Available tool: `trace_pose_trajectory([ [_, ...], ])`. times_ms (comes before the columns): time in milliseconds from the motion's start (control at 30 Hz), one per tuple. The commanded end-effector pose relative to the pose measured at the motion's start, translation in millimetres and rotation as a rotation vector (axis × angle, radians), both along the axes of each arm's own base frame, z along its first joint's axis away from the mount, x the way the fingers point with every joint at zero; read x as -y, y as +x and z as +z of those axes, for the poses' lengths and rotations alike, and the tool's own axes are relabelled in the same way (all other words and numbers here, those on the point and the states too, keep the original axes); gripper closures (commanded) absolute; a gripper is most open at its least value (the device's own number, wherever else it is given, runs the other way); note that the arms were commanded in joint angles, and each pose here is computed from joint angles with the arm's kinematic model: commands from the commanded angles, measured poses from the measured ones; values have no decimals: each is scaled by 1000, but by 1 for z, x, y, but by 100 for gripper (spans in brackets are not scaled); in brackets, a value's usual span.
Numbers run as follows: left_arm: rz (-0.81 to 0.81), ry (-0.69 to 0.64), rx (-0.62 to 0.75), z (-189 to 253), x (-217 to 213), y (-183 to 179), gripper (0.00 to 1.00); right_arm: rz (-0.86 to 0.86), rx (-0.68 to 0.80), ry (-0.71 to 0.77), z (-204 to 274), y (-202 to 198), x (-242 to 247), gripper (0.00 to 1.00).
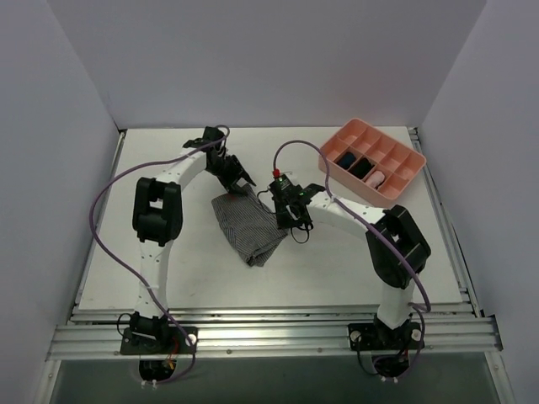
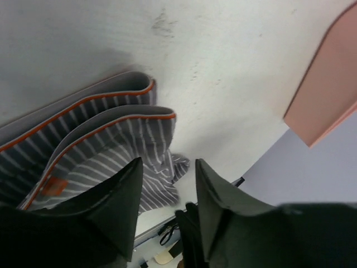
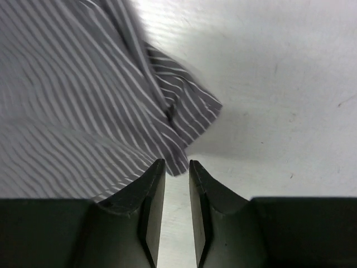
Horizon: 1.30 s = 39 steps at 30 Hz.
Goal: Roll the underwear
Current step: Fold the underwear
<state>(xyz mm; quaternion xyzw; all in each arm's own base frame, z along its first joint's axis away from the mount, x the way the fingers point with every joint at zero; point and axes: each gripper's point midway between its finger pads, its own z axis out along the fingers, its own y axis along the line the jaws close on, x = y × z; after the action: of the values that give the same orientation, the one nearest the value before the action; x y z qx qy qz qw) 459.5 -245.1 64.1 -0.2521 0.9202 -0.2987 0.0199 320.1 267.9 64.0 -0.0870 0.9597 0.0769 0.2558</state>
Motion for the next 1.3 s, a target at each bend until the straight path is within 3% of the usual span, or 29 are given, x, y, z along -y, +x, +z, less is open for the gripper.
trace_pose_trajectory([
  [0,-5,-154,208,55,7,31,48,-76,-30,-86,-25,-3,24,78],
  [100,-5,-118,284,71,-16,40,40,-81,-20,-90,-27,-1,26,70],
  [300,-59,82,274,75,-73,13,38,-13,-10,-32,-25,22,15,62],
  [433,-70,210,265,73,-98,-15,38,-6,2,6,-17,44,13,65],
  [733,-14,192,127,42,-131,-76,39,-15,-67,-33,-55,63,17,80],
  [867,26,225,118,47,-156,-84,39,-51,-143,5,-72,29,24,89],
  [1033,33,271,163,61,-170,-76,39,-13,-161,48,-63,-30,9,90],
  [1267,-93,201,212,72,-140,-62,40,-35,-173,100,-38,-103,6,90],
])
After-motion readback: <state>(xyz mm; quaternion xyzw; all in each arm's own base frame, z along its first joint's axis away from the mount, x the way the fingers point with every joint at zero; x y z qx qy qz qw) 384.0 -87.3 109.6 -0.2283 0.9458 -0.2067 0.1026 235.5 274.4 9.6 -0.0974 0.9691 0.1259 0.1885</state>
